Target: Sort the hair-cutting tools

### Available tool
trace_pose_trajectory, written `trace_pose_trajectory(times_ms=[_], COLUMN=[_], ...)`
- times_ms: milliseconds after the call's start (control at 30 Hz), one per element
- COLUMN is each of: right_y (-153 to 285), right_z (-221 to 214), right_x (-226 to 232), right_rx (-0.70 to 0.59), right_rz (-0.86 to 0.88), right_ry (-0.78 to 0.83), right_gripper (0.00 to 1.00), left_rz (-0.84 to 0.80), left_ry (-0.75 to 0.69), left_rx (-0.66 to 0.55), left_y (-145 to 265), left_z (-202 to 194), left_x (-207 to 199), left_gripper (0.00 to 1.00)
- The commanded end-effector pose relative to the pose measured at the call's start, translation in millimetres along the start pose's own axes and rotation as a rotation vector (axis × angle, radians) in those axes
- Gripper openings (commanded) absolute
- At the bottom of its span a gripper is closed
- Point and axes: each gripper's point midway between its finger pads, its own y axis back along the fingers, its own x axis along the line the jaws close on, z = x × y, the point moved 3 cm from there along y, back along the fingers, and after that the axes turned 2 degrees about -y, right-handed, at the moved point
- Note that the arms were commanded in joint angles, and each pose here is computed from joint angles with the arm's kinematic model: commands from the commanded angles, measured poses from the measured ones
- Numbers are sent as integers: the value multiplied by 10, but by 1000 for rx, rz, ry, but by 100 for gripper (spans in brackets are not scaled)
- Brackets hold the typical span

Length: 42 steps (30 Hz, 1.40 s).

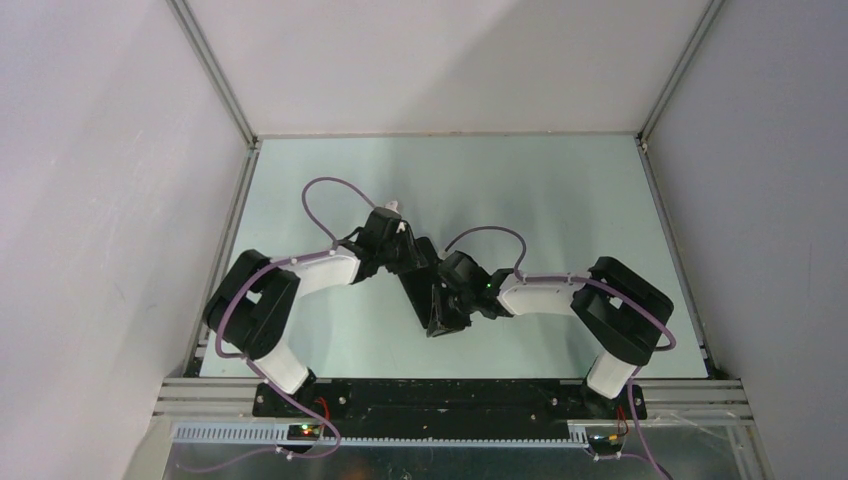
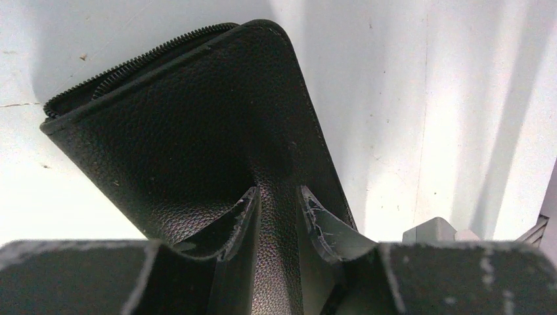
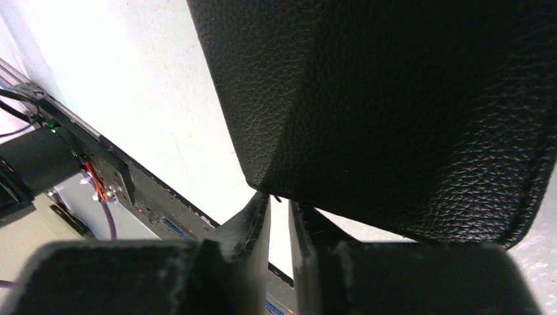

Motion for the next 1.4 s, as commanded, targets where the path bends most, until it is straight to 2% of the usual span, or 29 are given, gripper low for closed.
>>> trace_pose_trajectory(times_ms=[0, 67, 200, 333, 500, 667, 800, 933, 1367], right_y=[-40, -2, 98, 137, 203, 323, 399, 441, 525], right_z=[89, 86, 66, 54, 99, 166, 200, 209, 253], right_x=[-3, -6, -61, -18, 103, 236, 346, 425, 550], right_rx=[-33, -33, -24, -18, -37, -66, -74, -75, -84], right_rz=[12, 5, -24, -5, 49, 108, 164, 202, 227], right_ry=[-14, -16, -19, -6, 13, 21, 23, 26, 42], right_gripper=[14, 2, 0, 0, 0, 0, 0, 0, 0], left_rz=[31, 34, 33, -14, -49, -19, -95, -146, -343], left_ry=[17, 17, 21, 32, 71, 154, 259, 370, 529], left_rx=[71, 73, 66, 3, -133, -276, -341, -351, -219], left_y=[-66, -69, -50, 84, 494, 840, 1002, 972, 731], left_z=[-213, -219, -209, -85, 75, 143, 80, -108, -359], left_x=[117, 127, 126, 2, -81, 58, 75, 196, -14], left_gripper=[32, 32, 33, 45, 69, 78, 77, 76, 76])
